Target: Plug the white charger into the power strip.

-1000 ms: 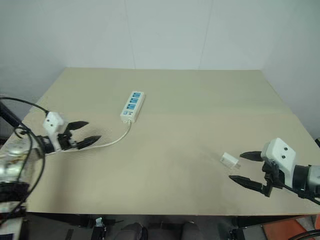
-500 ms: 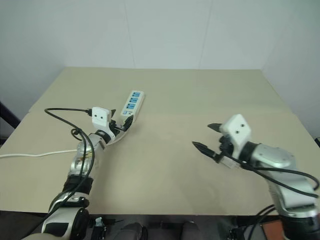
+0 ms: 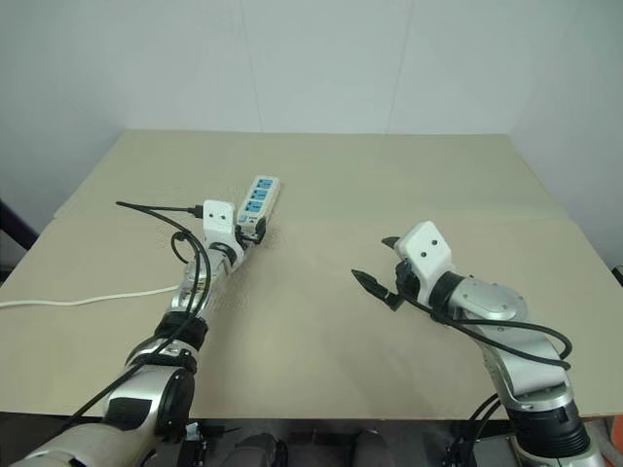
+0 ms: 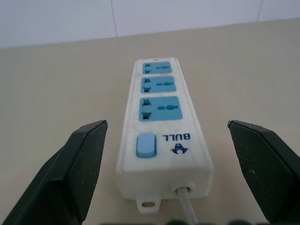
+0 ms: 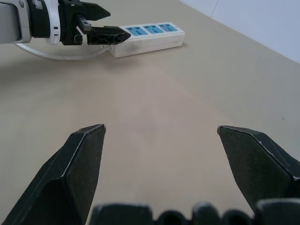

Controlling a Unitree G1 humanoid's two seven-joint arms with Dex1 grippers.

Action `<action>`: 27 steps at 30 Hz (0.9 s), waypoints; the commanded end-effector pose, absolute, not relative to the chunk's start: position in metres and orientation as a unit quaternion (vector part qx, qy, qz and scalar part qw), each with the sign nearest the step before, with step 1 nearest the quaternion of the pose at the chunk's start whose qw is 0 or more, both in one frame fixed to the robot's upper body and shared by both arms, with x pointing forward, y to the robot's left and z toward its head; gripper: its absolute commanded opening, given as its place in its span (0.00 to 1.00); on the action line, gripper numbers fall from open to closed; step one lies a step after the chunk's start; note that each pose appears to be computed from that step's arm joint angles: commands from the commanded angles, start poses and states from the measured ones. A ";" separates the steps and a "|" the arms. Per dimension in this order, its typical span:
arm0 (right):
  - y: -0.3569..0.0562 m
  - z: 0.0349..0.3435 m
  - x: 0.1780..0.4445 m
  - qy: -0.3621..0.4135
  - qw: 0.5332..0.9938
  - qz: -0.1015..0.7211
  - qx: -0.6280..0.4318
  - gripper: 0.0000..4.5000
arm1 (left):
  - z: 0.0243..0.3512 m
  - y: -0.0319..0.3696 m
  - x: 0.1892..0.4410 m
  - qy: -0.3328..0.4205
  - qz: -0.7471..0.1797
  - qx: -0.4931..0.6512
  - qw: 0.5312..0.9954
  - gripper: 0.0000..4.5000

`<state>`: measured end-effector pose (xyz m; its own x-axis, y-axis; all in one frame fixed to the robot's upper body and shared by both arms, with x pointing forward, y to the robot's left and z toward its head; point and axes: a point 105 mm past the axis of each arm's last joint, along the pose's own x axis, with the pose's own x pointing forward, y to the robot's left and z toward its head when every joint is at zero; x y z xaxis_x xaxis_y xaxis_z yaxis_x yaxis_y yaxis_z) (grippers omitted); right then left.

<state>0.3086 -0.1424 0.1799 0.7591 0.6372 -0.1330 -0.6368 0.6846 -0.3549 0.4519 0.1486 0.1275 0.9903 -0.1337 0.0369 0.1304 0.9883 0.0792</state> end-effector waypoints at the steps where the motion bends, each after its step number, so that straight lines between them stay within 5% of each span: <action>1: -0.143 0.188 0.306 -0.015 0.922 0.337 -0.190 1.00 | 0.137 0.148 0.457 -0.038 -0.050 0.031 0.998 1.00; 19: -0.151 0.184 0.304 -0.002 0.929 0.316 -0.193 1.00 | 0.113 0.146 0.462 0.014 -0.054 -0.003 0.998 1.00; 24: -0.153 0.182 0.304 0.002 0.930 0.312 -0.196 1.00 | 0.110 0.139 0.461 0.015 -0.071 -0.006 0.997 0.72; 27: -0.152 0.181 0.305 0.004 0.929 0.312 -0.198 1.00 | 0.106 0.141 0.460 0.023 -0.062 0.005 0.998 0.72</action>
